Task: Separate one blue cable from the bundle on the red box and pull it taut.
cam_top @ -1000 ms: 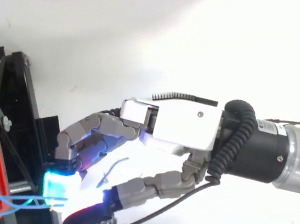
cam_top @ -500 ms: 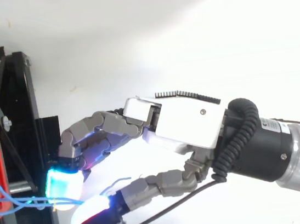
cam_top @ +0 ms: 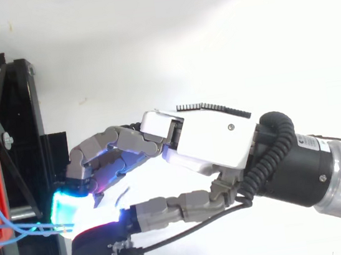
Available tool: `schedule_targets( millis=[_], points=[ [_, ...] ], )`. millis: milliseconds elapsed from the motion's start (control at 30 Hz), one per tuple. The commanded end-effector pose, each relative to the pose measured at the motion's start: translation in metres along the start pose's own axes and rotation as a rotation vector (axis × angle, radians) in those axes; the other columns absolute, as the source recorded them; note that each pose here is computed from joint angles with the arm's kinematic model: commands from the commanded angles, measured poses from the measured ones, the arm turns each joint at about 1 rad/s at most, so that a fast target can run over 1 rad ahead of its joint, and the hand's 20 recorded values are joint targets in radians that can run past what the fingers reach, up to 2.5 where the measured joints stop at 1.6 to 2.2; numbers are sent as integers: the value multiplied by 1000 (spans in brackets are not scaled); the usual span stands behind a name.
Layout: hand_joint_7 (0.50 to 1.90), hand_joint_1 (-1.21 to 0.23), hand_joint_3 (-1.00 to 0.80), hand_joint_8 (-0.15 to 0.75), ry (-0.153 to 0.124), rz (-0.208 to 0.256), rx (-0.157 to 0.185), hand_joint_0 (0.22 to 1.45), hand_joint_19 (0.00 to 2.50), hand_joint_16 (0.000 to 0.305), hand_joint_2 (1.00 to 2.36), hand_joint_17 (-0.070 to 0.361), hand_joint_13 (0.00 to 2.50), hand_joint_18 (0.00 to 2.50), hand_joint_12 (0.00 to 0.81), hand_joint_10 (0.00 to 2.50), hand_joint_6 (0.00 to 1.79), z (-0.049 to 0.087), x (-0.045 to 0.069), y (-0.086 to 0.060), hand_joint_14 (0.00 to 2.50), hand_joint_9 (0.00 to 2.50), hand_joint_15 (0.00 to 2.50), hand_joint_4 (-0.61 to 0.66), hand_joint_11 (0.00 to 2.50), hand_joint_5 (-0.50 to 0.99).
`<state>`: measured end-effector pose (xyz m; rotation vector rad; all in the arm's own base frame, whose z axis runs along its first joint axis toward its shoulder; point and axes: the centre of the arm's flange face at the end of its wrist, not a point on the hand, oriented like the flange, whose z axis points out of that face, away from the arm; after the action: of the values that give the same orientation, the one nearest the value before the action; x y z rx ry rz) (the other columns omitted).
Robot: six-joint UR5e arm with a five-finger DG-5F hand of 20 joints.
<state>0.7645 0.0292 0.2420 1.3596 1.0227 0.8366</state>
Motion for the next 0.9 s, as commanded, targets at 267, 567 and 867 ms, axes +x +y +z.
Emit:
schedule_targets(
  millis=[267, 567, 867],
  points=[
    [948, -589, -128, 380, -1, 0, -2, 541, 279, 58, 1003, 129, 677, 776, 443, 7, 866, 0, 0, 2, 5, 827, 217, 134, 480, -168],
    [880, -757, -66, 350, -1, 0, -4, 578, 288, 49, 1013, 111, 658, 736, 406, 8, 879, -4, -4, 15, 6, 800, 225, 124, 500, -179],
    [946, -547, -110, 392, 0, -13, 14, 532, 274, 60, 1021, 134, 679, 782, 453, 8, 875, -5, -5, 14, 5, 842, 235, 183, 483, -164]
  ],
)
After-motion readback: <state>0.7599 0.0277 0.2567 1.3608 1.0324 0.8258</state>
